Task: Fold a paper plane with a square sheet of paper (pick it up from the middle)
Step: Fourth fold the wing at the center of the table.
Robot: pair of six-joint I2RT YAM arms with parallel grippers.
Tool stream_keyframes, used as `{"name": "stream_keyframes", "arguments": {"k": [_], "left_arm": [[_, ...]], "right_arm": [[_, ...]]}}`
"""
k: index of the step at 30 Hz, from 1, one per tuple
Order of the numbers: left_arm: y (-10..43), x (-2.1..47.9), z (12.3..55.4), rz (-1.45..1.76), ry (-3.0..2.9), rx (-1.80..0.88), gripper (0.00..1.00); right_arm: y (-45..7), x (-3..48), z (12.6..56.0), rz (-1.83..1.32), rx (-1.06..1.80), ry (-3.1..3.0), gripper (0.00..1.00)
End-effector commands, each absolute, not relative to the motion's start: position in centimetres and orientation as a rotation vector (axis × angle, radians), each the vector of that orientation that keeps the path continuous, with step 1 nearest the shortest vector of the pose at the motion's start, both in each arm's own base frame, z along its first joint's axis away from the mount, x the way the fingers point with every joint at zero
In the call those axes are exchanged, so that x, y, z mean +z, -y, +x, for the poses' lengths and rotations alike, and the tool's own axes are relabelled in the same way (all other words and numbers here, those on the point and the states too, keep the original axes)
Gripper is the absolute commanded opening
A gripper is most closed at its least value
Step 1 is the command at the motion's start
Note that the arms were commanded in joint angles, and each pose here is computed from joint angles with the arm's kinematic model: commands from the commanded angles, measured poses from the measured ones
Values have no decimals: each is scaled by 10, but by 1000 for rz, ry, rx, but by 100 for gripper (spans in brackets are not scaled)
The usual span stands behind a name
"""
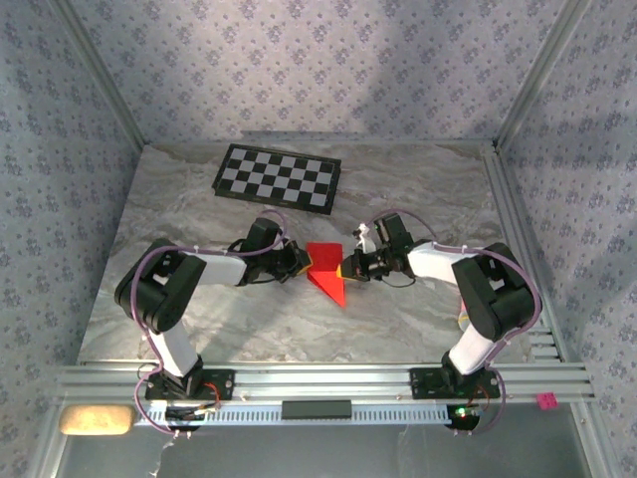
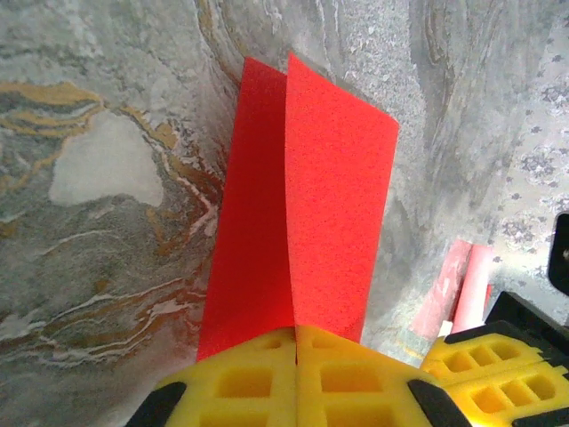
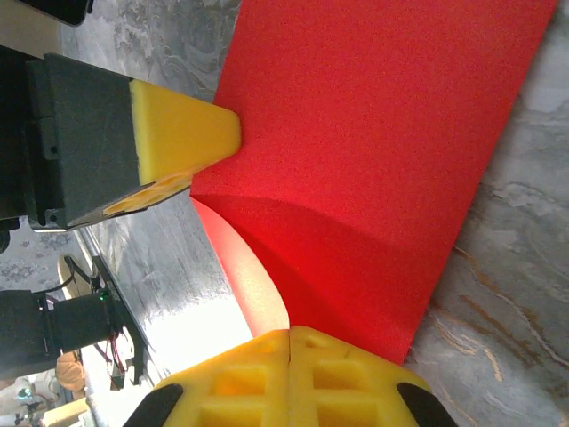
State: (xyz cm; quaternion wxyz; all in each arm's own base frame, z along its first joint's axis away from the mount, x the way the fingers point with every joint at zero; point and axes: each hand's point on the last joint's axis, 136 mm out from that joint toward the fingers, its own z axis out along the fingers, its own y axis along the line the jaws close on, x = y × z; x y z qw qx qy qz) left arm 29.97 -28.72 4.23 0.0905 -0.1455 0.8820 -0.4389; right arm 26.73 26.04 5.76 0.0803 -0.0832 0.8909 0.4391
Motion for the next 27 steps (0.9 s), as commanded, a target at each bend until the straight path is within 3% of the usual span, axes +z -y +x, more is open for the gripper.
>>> {"name": "stream_keyframes", "arguments": {"k": [1, 9, 14, 21, 27], "left_arm": [[295, 61, 306, -405, -2552, -1350, 7], [305, 70, 297, -511, -2510, -1241, 5], [310, 67, 295, -591, -2481, -1216, 5], [303, 69, 295, -659, -2450, -1199, 5], [305, 74, 295, -656, -2447, -1215, 6]], "right_arm": [[-253, 60, 262, -270, 1267, -2690, 12], [-199, 78, 278, -212, 764, -2637, 37], [-193, 93, 274, -241, 685, -2550, 39], [-228, 94, 244, -633, 459, -2253, 39], [-241, 87, 235, -743, 295, -2116, 40]]}}
